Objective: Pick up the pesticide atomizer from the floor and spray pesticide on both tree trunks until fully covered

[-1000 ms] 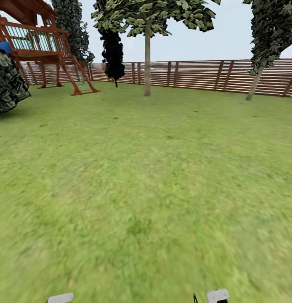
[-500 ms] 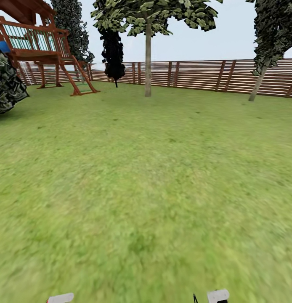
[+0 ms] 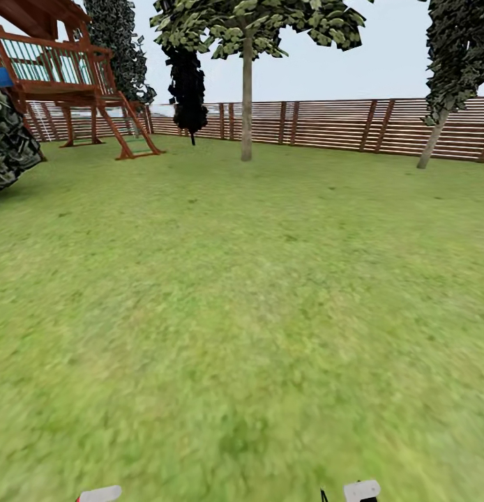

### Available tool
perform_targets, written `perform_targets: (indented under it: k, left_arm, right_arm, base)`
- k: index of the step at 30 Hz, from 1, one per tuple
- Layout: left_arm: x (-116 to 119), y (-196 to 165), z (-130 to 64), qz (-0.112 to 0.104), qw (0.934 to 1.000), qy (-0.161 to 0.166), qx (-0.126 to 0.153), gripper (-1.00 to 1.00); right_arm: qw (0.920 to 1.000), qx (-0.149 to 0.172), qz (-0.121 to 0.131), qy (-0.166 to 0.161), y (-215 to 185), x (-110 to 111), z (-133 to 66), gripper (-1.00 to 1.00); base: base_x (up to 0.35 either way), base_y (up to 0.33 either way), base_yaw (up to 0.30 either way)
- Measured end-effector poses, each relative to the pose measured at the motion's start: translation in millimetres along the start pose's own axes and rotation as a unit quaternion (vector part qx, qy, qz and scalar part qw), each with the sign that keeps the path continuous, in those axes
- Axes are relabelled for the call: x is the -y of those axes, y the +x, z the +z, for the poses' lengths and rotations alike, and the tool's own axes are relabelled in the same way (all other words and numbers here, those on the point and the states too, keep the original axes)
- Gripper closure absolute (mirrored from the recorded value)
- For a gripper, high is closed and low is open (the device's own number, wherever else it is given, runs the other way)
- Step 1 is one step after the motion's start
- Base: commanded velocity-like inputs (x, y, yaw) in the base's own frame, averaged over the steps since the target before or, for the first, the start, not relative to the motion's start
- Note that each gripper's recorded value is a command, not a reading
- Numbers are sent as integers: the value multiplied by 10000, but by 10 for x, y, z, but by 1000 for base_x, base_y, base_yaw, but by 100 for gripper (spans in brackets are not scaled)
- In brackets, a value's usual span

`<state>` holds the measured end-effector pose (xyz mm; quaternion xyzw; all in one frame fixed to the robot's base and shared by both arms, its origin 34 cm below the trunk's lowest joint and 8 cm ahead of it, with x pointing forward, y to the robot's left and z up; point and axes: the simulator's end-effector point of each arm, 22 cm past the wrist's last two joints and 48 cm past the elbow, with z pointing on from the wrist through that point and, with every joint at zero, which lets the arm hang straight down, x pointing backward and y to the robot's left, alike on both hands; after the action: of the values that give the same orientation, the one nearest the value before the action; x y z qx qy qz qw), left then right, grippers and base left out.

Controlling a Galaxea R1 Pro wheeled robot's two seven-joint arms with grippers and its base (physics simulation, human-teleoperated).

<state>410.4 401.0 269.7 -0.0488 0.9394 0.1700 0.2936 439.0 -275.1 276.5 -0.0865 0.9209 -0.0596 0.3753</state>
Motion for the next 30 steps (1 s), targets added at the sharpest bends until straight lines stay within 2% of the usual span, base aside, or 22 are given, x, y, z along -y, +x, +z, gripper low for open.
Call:
perform_targets:
  k: [30]
  left_arm:
    - [5, 0, -1, -1, 10000, 4, 0, 100]
  right_arm:
    - [10000, -1, 0, 0, 2, 0, -1, -100]
  base:
    - [338, 103, 0]
